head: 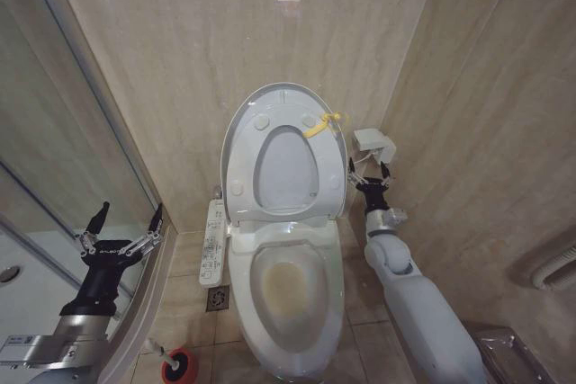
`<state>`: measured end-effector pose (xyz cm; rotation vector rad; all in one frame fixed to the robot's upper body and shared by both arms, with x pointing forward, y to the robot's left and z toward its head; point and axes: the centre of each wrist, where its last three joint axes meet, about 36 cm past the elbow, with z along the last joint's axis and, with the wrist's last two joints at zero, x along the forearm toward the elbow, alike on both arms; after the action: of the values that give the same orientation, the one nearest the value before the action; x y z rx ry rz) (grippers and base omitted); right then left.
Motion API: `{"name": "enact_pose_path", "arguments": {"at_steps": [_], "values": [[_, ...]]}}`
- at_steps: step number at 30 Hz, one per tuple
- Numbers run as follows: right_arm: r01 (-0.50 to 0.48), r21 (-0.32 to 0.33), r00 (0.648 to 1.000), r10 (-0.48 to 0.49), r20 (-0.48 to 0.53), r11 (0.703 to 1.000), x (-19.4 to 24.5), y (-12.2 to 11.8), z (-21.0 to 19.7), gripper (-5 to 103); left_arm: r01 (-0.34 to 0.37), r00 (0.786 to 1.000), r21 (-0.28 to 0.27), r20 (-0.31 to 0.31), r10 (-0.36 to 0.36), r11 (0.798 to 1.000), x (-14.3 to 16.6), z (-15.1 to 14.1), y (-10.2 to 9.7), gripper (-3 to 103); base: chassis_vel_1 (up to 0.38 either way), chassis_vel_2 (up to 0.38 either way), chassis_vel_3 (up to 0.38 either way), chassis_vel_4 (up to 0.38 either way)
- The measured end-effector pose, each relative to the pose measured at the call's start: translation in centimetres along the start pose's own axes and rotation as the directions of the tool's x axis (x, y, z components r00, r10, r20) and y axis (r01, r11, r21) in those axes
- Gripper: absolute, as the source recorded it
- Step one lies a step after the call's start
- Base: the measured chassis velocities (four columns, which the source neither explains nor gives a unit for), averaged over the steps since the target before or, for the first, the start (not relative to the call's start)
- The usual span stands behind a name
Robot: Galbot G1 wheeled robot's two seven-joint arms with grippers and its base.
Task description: Open the toilet lid, clean the toilet bowl with a toilet brush, close the toilet lid, and flush.
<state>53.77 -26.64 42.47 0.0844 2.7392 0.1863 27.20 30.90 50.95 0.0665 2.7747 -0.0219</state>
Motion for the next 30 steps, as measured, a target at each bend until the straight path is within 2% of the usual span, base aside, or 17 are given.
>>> {"name": "enact_pose_path", "arguments": {"at_steps": [17, 30], "values": [[0.029, 0.024, 1.0, -0.029, -0.001, 0.999, -4.3, 0.5, 1.0, 100, 0.009, 1.0, 0.005, -0.023, -0.008, 1.0, -1.6, 2.4, 1.4, 100, 0.0, 0.0, 0.0, 0.0], [0.078, -0.006, 0.997, -0.078, 0.011, 0.997, -0.6, 2.1, 0.0, 100, 0.003, 1.0, 0.016, -0.026, -0.003, 1.0, -2.6, 3.3, 1.5, 100, 0.0, 0.0, 0.0, 0.0]]}}
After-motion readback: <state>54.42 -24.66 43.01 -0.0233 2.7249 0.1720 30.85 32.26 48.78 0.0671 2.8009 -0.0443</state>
